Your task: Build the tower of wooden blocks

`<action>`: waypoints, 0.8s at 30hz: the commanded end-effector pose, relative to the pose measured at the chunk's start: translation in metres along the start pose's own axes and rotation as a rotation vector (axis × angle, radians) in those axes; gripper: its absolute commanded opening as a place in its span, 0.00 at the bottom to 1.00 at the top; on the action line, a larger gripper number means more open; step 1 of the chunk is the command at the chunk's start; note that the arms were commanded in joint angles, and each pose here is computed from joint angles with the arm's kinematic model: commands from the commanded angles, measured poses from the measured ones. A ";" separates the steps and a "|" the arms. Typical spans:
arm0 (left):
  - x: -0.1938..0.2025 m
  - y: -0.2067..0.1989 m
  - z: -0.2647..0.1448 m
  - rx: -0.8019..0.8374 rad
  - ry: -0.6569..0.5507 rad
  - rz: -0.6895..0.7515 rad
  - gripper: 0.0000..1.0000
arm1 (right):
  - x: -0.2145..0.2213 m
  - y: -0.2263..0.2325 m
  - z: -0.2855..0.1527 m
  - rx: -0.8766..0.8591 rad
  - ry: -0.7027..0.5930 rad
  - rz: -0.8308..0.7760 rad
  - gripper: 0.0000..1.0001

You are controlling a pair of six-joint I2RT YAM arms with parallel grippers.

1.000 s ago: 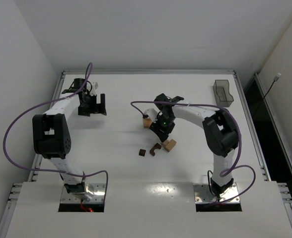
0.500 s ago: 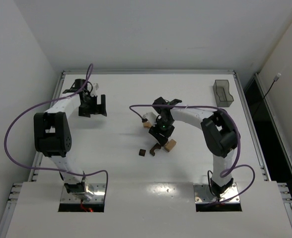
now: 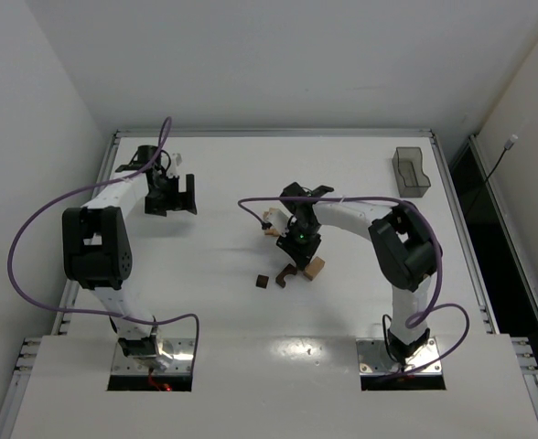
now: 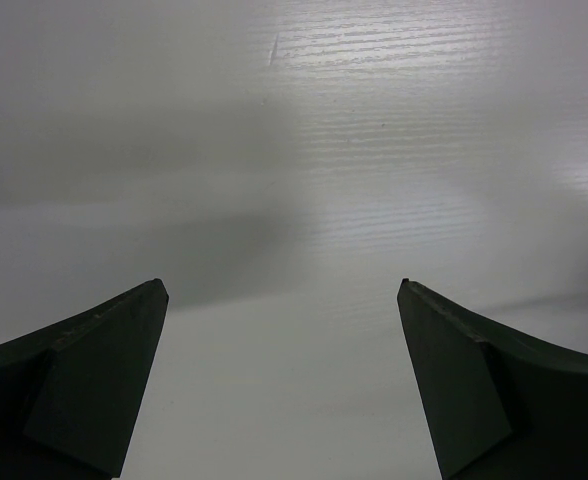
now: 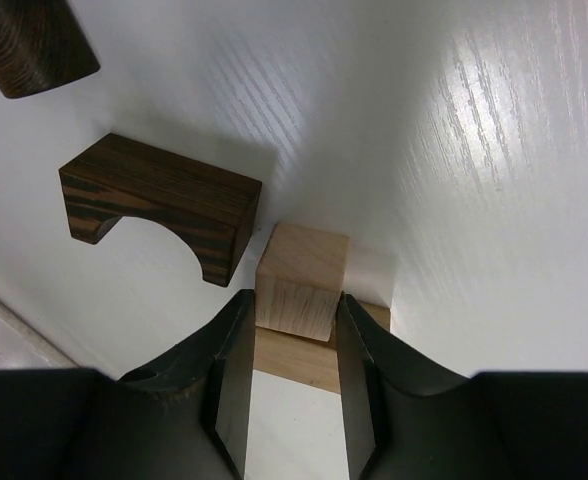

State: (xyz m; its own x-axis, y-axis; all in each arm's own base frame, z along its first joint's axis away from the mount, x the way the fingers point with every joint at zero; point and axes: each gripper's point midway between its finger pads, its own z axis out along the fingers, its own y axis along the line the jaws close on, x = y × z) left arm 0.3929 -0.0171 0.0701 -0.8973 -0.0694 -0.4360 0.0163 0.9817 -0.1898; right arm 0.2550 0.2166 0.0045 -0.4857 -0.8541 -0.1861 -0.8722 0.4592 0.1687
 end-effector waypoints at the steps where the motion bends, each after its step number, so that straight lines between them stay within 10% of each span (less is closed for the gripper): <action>1: -0.013 0.002 -0.006 0.011 -0.036 0.002 1.00 | -0.008 -0.009 -0.009 0.056 -0.030 -0.009 0.13; 4: -0.013 0.002 -0.006 0.011 -0.036 0.002 1.00 | -0.004 -0.010 -0.007 0.057 -0.010 -0.005 0.00; 24: -0.013 0.000 -0.007 0.020 -0.036 0.002 1.00 | -0.086 -0.011 -0.087 -0.001 -0.163 -0.397 0.00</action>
State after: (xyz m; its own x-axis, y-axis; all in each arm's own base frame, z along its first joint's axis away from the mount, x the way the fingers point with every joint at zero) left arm 0.3928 -0.0191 0.0704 -0.8976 -0.0697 -0.4353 0.0210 0.9796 -0.2001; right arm 0.3078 0.2574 0.1000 -0.1665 -0.9068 -0.3873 -0.9857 0.1637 0.0407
